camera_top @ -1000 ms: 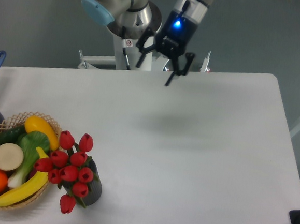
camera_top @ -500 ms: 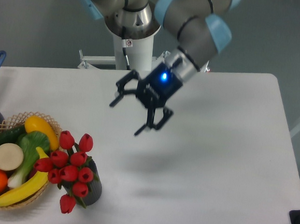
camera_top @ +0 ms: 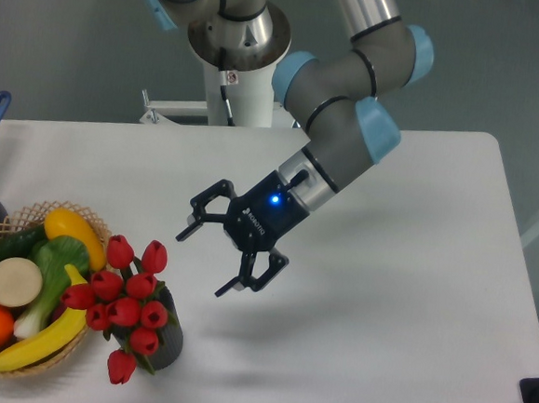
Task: Pick up the flowers from the vase
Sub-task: 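Lower the open gripper down to the red tulip stems above the vase, then close the gripper around the tulip stems just above the vase rim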
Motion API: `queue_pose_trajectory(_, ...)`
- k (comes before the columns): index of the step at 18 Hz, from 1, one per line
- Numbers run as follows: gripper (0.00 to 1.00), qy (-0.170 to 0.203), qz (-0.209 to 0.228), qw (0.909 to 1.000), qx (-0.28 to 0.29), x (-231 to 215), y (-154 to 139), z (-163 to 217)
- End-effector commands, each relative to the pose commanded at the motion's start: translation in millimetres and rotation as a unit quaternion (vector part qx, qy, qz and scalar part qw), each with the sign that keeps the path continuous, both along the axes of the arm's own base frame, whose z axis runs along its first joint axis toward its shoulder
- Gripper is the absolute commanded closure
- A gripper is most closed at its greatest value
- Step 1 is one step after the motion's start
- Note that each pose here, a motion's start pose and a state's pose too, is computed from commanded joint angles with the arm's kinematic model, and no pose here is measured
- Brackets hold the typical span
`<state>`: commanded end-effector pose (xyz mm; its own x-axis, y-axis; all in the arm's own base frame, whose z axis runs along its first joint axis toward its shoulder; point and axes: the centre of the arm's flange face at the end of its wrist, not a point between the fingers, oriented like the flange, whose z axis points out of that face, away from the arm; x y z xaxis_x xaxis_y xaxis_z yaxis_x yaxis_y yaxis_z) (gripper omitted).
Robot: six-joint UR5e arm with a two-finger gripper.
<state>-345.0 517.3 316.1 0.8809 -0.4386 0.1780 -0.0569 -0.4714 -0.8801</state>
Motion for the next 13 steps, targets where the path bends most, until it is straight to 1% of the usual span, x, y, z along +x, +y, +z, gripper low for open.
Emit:
queue_pose_trajectory(3,0.00,0.006,-0.020,0.9997,0.009,14,19,0)
queue_pose_trajectory(6,0.00,0.004,-0.031,0.9995,0.009,18,32,-7)
queue_pose_trajectory(11,0.00,0.005,-0.042,0.9991,0.010,20,47,-12)
queue_pose_trajectory(13,0.00,0.005,-0.042,0.9990,0.010,20,48,-13)
